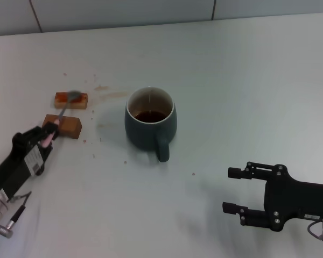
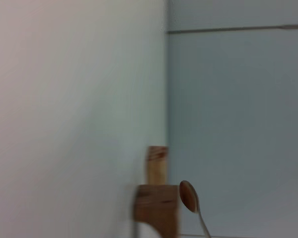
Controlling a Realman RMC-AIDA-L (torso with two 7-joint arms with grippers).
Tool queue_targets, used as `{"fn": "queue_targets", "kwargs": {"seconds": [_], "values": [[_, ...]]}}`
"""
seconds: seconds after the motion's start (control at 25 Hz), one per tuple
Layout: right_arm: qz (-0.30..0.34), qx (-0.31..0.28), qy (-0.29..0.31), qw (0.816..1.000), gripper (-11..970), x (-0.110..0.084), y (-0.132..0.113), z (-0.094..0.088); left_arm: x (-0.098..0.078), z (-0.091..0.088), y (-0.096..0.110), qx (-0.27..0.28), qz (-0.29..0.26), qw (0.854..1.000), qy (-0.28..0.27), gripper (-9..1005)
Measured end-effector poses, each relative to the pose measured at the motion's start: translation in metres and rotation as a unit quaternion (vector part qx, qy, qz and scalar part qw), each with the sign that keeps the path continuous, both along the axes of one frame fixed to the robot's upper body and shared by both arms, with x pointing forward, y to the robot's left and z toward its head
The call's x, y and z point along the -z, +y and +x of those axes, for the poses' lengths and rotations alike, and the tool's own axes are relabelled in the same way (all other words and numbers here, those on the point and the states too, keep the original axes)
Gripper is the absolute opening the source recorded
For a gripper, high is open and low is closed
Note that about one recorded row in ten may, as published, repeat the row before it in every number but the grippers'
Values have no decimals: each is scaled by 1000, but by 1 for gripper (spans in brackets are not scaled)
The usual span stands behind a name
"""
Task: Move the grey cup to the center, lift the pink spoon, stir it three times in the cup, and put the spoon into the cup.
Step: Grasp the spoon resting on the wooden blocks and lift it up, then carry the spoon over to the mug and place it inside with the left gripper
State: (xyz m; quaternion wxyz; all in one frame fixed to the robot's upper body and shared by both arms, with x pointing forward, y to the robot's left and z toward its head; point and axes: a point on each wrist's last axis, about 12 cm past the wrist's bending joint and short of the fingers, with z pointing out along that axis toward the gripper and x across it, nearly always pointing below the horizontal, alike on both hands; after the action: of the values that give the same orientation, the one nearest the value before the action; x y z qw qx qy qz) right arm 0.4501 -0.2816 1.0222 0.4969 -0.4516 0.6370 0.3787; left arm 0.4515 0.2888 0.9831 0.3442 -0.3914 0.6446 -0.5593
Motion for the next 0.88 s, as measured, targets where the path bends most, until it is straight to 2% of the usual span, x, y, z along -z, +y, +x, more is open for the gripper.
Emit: {"fn": "queue_targets", "kwargs": {"seconds": [0.08,0.12,0.16,0.24,0.32,0.36,0.4,0.44,0.48,0.52,0.56,0.6,0.64,0.76,0.8,0.84,0.88], "values": [[0,-1,-1,1000,692,0,1,1,-2,0,0,2,1,1000,-11,143],[0,-1,-1,1000,692,0,1,1,-6,0,0,4,4,999,-32,141],[0,-1,-1,1000,692,0,1,1,-15,0,0,10,13,997,-77,139],[1,-2,-1,1000,692,-1,2,2,-24,3,2,19,29,992,-120,135],[0,-2,-2,1000,692,-1,1,2,-24,3,2,19,29,992,-120,131],[0,-2,-2,1000,692,-1,1,2,-30,7,3,28,40,988,-146,129],[0,-2,-2,1000,692,-1,2,2,-56,28,9,62,85,966,-237,129],[0,-2,-2,1000,692,-1,2,2,-56,28,9,62,85,966,-237,129],[0,-2,-2,1000,692,-1,2,2,-73,39,12,81,108,949,-286,129],[0,-2,-2,1000,692,-1,2,2,-73,39,12,81,108,949,-286,129],[0,-2,-3,1000,692,-1,1,3,-92,51,15,107,134,926,-335,129],[0,-2,-3,1000,692,-1,2,3,-135,73,15,176,203,865,-423,129],[0,-2,-3,1000,692,-1,2,3,-135,73,15,176,203,865,-423,129],[-2,-1,-2,1000,692,-1,1,3,-173,86,9,241,278,795,-483,129],[-4,1,-2,1000,692,0,1,3,-195,90,8,270,326,751,-506,129],[-4,1,-2,1000,692,0,1,3,-195,90,8,270,326,751,-506,129],[-4,3,-2,1000,692,0,1,3,-219,91,7,300,384,701,-521,129]]}}
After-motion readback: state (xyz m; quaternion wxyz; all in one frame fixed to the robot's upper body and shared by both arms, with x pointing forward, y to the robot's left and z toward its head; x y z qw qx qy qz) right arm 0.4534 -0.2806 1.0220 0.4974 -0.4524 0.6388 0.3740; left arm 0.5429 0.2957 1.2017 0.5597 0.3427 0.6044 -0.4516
